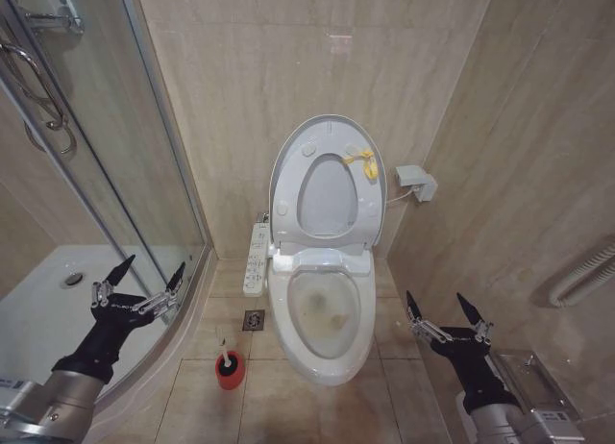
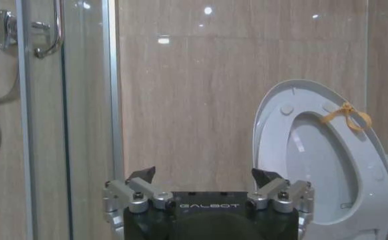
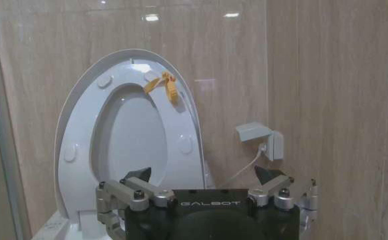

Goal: Open the toilet lid, clean the toilet bowl with a toilet brush, close the toilet lid, and flush.

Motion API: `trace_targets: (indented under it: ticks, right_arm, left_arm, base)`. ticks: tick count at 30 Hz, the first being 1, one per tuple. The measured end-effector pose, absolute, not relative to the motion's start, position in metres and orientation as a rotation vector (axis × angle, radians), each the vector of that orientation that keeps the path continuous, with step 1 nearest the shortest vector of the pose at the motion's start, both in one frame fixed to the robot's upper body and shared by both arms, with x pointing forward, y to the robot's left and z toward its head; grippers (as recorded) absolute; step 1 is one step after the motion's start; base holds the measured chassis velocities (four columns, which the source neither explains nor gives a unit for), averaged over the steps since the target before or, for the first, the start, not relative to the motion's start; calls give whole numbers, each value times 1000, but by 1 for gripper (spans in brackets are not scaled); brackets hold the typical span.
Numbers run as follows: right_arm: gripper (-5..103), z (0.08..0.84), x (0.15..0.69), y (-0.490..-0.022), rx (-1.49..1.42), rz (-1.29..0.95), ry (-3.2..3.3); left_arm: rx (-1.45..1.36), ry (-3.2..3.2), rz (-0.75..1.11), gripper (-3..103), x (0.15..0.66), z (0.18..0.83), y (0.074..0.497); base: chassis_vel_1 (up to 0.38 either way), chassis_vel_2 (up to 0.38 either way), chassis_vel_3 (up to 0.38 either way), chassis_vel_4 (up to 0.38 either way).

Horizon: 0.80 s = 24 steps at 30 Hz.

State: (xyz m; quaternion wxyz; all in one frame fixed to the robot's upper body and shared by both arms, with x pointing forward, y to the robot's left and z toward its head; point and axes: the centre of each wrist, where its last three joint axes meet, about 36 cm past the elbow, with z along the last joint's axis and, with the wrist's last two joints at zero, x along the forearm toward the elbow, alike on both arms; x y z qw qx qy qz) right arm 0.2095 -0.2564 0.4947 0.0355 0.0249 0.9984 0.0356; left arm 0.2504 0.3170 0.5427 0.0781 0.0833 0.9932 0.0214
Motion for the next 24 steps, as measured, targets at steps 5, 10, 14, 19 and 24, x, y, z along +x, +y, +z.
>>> trace_targets:
  ticks: [5,10,14,19,24]
  right_arm:
    - [100,495,209,-256,76,109,3068]
    - [100,495,209,-256,76,110,3068]
    - [100,495,209,-256,77,110,3068]
    - [100,495,209,-256,76,109,3068]
    - [100,495,209,-256,77,109,3068]
  left_arm:
    - [256,2976,112,94,256,510,327]
    - [192,3025,117,97,257,447,337]
    - [138,3059,138,97,255,396,343]
    - [119,3104,72,100,251,354,343]
    - [159,3106,22,100,257,311,345]
  base:
    - [0,0,0,0]
    - [0,0,0,0]
    - [0,0,0,0]
    - [0,0,0,0]
    - [0,0,0,0]
